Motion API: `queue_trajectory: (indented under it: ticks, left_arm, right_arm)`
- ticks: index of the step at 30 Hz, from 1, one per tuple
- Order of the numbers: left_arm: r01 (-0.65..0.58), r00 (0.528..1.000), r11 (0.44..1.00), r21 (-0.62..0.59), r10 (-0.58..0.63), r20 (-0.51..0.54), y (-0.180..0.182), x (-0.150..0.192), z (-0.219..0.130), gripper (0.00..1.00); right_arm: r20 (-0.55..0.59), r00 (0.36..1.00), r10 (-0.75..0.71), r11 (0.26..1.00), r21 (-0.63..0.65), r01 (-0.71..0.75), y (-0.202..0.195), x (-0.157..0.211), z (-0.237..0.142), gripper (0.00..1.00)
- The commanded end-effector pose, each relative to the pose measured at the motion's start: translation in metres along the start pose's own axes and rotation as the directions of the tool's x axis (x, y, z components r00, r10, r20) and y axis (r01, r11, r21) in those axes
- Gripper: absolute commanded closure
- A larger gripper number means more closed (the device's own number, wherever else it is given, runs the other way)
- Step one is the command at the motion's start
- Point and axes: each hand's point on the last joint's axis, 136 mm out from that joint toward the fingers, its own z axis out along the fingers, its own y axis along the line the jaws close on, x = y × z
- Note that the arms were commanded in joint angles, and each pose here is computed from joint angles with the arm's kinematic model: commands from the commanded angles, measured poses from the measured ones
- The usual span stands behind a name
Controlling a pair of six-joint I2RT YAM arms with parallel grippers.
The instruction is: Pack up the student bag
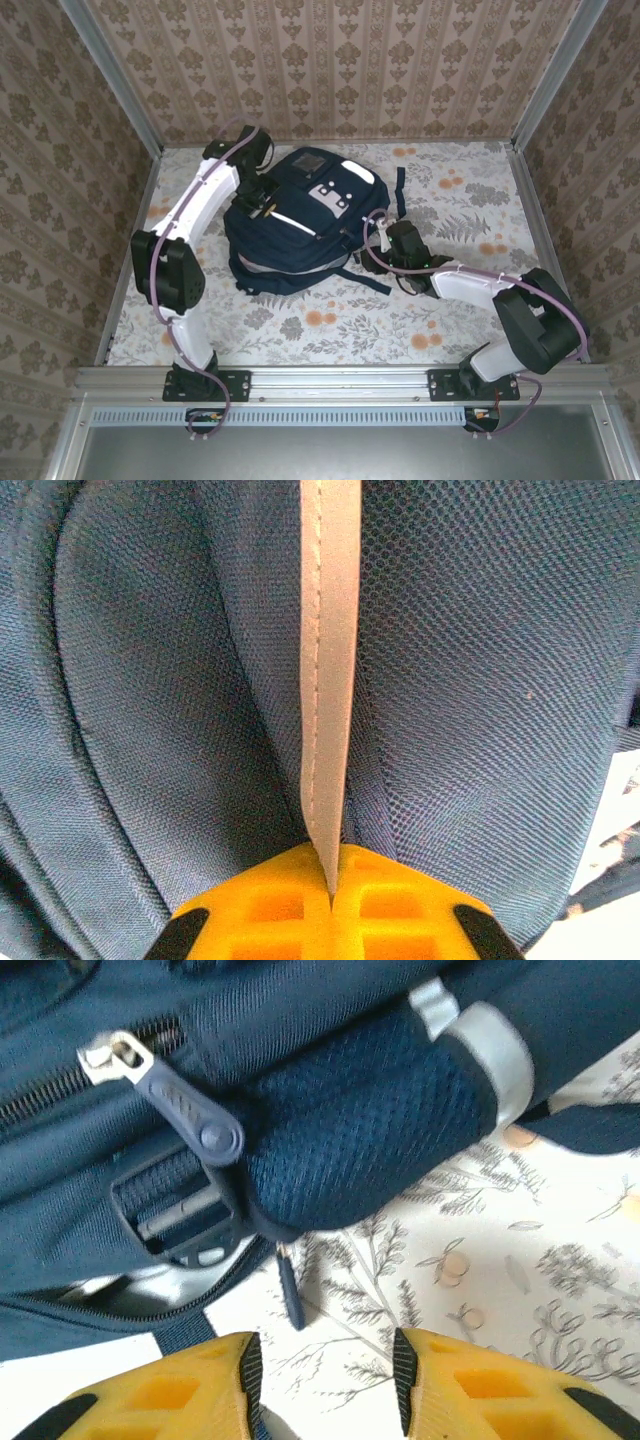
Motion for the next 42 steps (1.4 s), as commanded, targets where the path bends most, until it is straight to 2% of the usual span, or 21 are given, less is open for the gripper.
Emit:
queue_trajectory:
  ticks: [1,8,20,22,28,37,39,42]
  left_arm:
    - [-0.013,1.0,0.993,0.121,0.01,0.027,-0.019,-0.005,-0.034,1.0]
    - [-0.013,0.999,0.986,0.169,0.007,0.037,-0.022,-0.008,-0.052,1.0]
    - [0.001,0.999,0.983,0.184,-0.008,0.036,-0.014,-0.009,-0.057,1.0]
    - [0.008,0.999,0.983,0.186,-0.014,0.031,-0.014,-0.009,-0.055,1.0]
    - [0.023,0.999,0.982,0.188,-0.03,0.037,-0.013,-0.015,-0.054,1.0]
    - [0.04,0.998,0.98,0.194,-0.051,0.049,-0.011,-0.027,-0.056,1.0]
    - [0.042,0.997,0.98,0.193,-0.053,0.052,-0.011,-0.028,-0.056,1.0]
    - [0.045,0.998,0.98,0.195,-0.055,0.044,-0.012,-0.027,-0.053,1.0]
  right_arm:
    - [0.036,0.999,0.002,0.993,-0.119,0.003,0.02,-0.005,0.006,0.55]
    - [-0.013,1.0,-0.006,0.991,-0.136,0.004,0.023,0.009,0.032,0.5]
    - [-0.014,0.999,-0.034,0.983,-0.181,0.031,0.033,0.0,0.062,0.54]
    - [-0.015,0.999,-0.038,0.98,-0.196,0.034,0.035,-0.001,0.065,0.57]
    - [-0.033,0.999,-0.038,0.979,-0.201,0.03,0.035,0.01,0.06,0.83]
    - [-0.074,0.995,-0.071,0.986,-0.155,0.059,0.025,0.027,0.043,0.92]
    - [-0.069,0.994,-0.086,0.984,-0.161,0.074,0.026,0.026,0.038,0.97]
    - [-0.063,0.99,-0.123,0.972,-0.209,0.108,0.038,0.025,0.031,1.0]
